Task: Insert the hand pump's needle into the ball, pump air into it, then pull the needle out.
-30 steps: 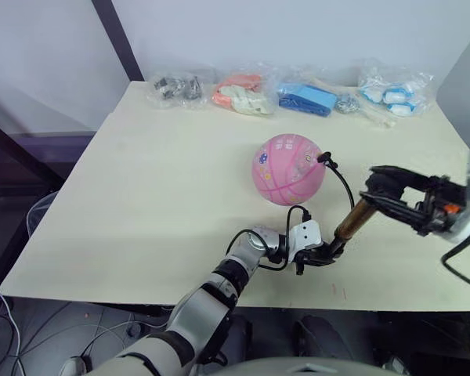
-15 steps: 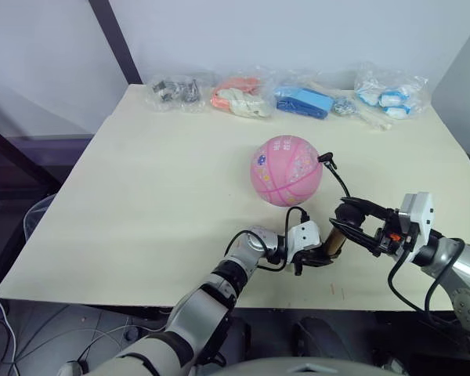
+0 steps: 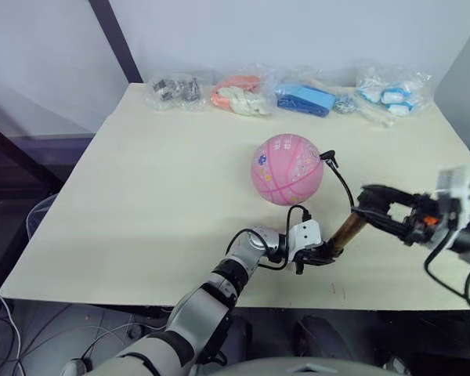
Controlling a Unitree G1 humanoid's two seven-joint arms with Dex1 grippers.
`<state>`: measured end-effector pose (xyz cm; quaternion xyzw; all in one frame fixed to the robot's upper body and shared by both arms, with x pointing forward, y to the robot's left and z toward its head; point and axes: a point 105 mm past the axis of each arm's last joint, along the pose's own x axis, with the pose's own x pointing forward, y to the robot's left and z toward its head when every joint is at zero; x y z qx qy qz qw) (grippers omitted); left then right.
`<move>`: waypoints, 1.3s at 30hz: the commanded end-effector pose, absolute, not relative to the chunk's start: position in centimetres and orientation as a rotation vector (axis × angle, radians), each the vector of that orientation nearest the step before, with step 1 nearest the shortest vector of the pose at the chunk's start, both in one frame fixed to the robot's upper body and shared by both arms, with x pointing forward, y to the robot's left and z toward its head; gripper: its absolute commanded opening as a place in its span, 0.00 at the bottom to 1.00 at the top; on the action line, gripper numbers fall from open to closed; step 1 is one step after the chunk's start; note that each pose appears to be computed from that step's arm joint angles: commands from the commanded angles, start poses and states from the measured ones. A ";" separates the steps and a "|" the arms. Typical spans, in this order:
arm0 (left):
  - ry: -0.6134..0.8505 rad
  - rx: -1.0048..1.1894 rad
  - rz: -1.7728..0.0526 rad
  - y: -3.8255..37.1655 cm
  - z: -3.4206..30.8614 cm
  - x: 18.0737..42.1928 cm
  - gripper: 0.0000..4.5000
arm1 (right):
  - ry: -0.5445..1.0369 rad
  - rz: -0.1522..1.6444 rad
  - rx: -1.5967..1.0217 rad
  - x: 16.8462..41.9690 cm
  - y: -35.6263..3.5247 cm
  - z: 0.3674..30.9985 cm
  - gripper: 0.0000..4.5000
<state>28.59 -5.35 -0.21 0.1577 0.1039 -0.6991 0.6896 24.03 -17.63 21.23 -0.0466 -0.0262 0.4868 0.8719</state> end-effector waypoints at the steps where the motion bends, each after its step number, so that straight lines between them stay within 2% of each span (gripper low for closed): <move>1: 0.390 0.362 -1.558 -3.8 -3.3 27.5 0.24 | -0.168 1.008 -0.138 23.3 -18.3 25.3 0.47; 4: 0.391 0.361 -1.563 -3.8 -3.4 27.3 0.24 | -0.213 0.985 -0.161 23.2 -19.2 27.9 0.47; 8: 0.392 0.362 -1.563 -3.8 -3.4 27.3 0.24 | -0.245 0.981 -0.177 23.1 -19.6 29.9 0.47; 14: 0.392 0.363 -1.564 -3.9 -3.3 27.4 0.24 | -0.218 0.979 -0.193 23.2 -19.9 30.0 0.47; 16: 0.391 0.365 -1.566 -3.9 -3.3 27.4 0.24 | -0.171 0.985 -0.185 23.3 -19.8 28.8 0.47; 20: 0.392 0.368 -1.568 -3.8 -3.3 27.3 0.24 | -0.039 1.006 -0.169 23.4 -19.0 24.0 0.47; 28: 0.395 0.371 -1.564 -3.6 -3.5 27.3 0.24 | 0.077 1.015 -0.103 23.6 -17.1 16.5 0.47; 39: 0.392 0.372 -1.565 -3.6 -3.4 27.3 0.24 | 0.231 1.025 -0.120 23.3 -15.2 9.0 0.47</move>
